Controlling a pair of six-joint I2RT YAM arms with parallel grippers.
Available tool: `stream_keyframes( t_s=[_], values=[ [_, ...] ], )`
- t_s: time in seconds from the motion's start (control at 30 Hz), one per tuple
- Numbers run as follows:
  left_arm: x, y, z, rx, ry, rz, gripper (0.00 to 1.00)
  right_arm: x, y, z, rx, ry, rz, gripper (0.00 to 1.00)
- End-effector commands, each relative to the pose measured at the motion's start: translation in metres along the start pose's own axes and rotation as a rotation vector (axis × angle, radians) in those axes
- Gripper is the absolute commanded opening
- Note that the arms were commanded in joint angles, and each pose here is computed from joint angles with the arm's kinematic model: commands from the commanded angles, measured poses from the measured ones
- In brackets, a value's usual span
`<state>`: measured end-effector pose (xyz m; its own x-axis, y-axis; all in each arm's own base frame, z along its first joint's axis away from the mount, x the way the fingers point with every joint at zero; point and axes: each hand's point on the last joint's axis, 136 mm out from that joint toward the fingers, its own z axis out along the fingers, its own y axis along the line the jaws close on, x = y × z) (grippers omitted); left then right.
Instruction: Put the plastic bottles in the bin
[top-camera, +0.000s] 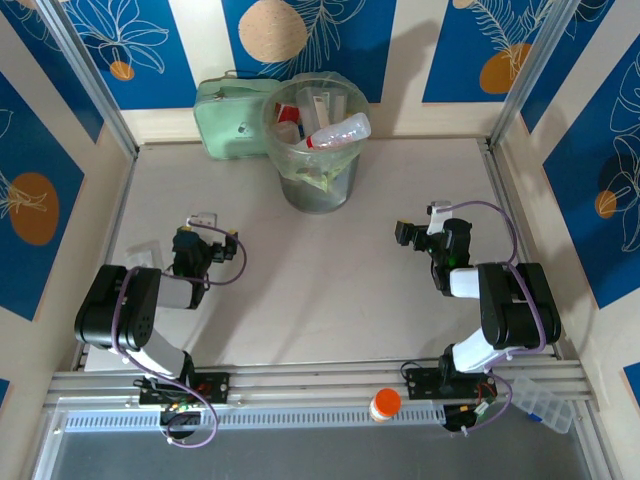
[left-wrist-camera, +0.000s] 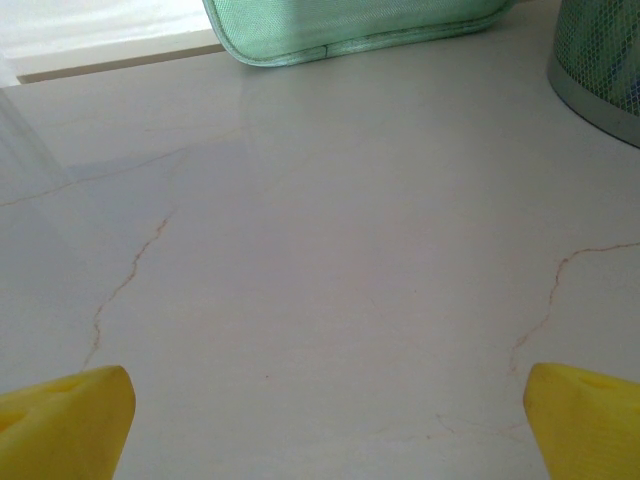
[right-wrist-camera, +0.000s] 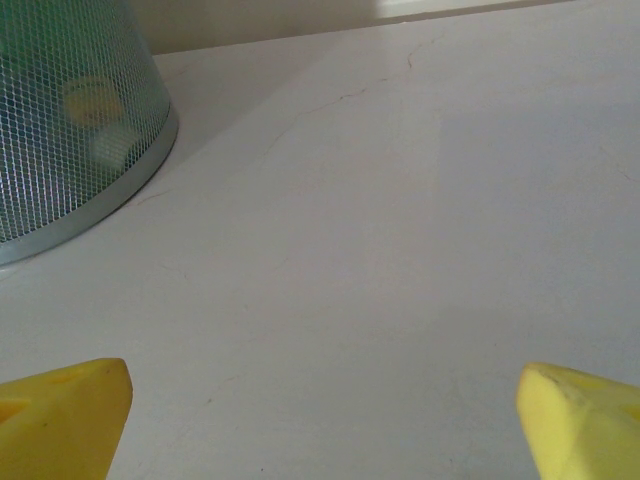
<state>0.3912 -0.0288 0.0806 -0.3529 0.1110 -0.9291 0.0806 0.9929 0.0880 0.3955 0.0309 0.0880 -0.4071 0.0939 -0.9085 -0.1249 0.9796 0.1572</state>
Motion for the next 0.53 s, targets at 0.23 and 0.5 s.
stream_keyframes(
  t_s=[0.23,0.5],
  values=[
    [-0.0111,0.005,0.001,-0.005,-0.031,-0.005,0.99,-0.0061,-0.0019,-0.0021,0.014,-0.023,-0.023,0.99],
    [-0.0121,0.0045,0.0011,0.004,-0.034,-0.009,0.99,-0.0065,-0.0018,-0.002,0.014,-0.024,-0.023,0.99]
  ],
)
